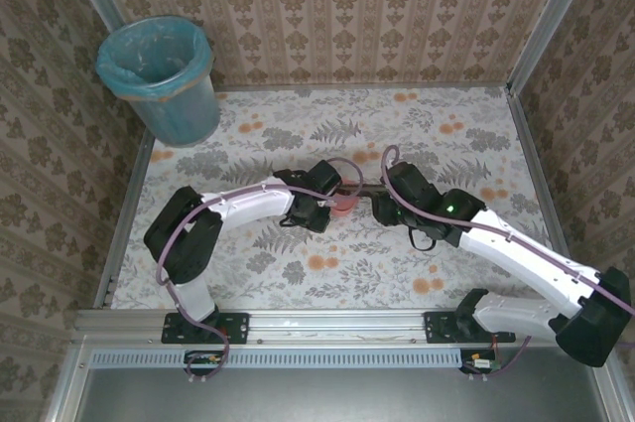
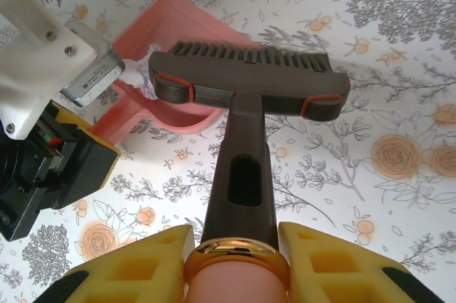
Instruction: Sweep away the paper scraps from the table
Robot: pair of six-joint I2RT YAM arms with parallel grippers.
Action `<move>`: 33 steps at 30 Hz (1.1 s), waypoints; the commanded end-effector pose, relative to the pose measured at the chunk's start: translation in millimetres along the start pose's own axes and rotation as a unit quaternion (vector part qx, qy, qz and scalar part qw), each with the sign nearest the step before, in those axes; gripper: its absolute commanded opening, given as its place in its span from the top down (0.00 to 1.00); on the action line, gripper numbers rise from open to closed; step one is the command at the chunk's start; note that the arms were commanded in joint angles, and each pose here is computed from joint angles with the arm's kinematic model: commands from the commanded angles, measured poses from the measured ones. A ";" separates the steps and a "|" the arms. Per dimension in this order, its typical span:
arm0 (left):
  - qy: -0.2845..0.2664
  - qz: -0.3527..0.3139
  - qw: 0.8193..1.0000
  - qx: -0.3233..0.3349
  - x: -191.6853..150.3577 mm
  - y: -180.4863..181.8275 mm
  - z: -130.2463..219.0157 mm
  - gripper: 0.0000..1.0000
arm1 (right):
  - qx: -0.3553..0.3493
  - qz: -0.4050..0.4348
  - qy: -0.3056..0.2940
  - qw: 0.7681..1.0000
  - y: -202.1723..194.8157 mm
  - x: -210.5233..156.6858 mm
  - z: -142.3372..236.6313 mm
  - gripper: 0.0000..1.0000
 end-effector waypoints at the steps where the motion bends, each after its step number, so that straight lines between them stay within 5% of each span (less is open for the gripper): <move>1: 0.010 -0.003 1.000 0.003 -10.5 4.5 3.6 1.00 | -0.029 -0.001 -0.032 0.999 -11.1 4.9 8.5 1.00; 16: -0.025 -0.012 0.999 0.020 -12.6 9.6 11.3 1.00 | -0.037 0.010 -0.223 0.974 -29.2 31.1 -4.9 1.00; 25: -0.044 -0.015 0.998 0.041 -12.3 14.6 10.3 1.00 | -0.034 -0.007 -0.293 0.956 -66.8 -4.7 -44.0 1.00; 33: -0.078 -0.011 0.996 0.049 -10.3 17.2 15.4 1.00 | -0.042 -0.031 -0.283 0.958 -76.5 -7.4 -52.8 1.00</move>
Point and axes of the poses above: each hand's point on the last joint's axis, 136 mm out from that joint toward the fingers, its own z axis back along the fingers, its own y axis along the line the jaws close on, x = y × z, the point moved 6 cm from there along z, back along the fingers, and after that the axes turned 14 degrees about -z, right-handed, at the moved point
